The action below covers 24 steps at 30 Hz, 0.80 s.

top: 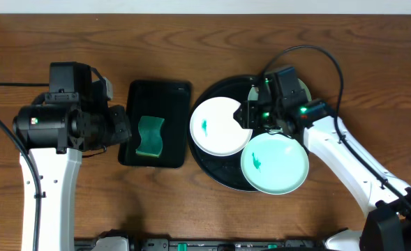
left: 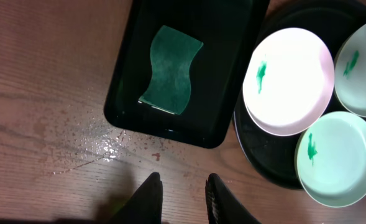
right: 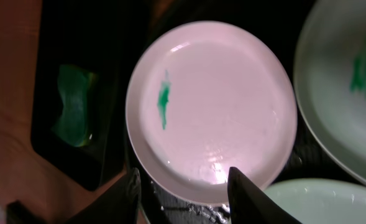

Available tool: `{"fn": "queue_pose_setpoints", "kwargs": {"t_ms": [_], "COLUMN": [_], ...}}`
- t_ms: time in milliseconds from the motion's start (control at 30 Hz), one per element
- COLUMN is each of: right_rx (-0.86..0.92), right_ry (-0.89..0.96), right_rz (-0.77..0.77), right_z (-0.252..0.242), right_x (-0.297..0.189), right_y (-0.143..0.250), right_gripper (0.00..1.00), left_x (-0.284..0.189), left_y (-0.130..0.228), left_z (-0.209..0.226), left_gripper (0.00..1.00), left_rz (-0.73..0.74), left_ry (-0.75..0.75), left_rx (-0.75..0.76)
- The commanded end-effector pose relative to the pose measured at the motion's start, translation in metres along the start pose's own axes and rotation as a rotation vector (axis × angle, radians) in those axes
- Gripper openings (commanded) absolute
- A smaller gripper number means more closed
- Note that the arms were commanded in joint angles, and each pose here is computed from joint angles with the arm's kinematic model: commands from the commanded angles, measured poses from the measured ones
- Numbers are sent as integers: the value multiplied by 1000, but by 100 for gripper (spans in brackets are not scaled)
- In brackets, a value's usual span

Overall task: Clean dirty plates on tray and stack at the side
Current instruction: 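Lower right gripper between plates and grip the pink-white plate rim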

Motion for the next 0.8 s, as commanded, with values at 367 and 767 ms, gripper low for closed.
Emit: {"fn": "queue_pose_setpoints", "kwargs": {"t_ms": [367,767], "right_rx": [-289,-166], "right_ry": [193,227], "right_rz": [-89,-6], "right_z": [-15,-28], "right_x": [-5,17], "right_y": [-10,0], "right_gripper": [3,20], "left_x": [1,9], "left_y": [0,1], "left_z": [1,3], "left_gripper": [26,29], "left_rz": [-4,10], "left_ry": [-15,-18], "left_rx": [-6,-17]}}
Point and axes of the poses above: each gripper's point midway between its finger pads, its own x axis out along the fingers, its own z axis along the line the jaws close on, y = z × x, the point moved 9 cm from there along -x, back along the fingers, and after that the axes turned 4 degrees about x, right-handed, at the moved point
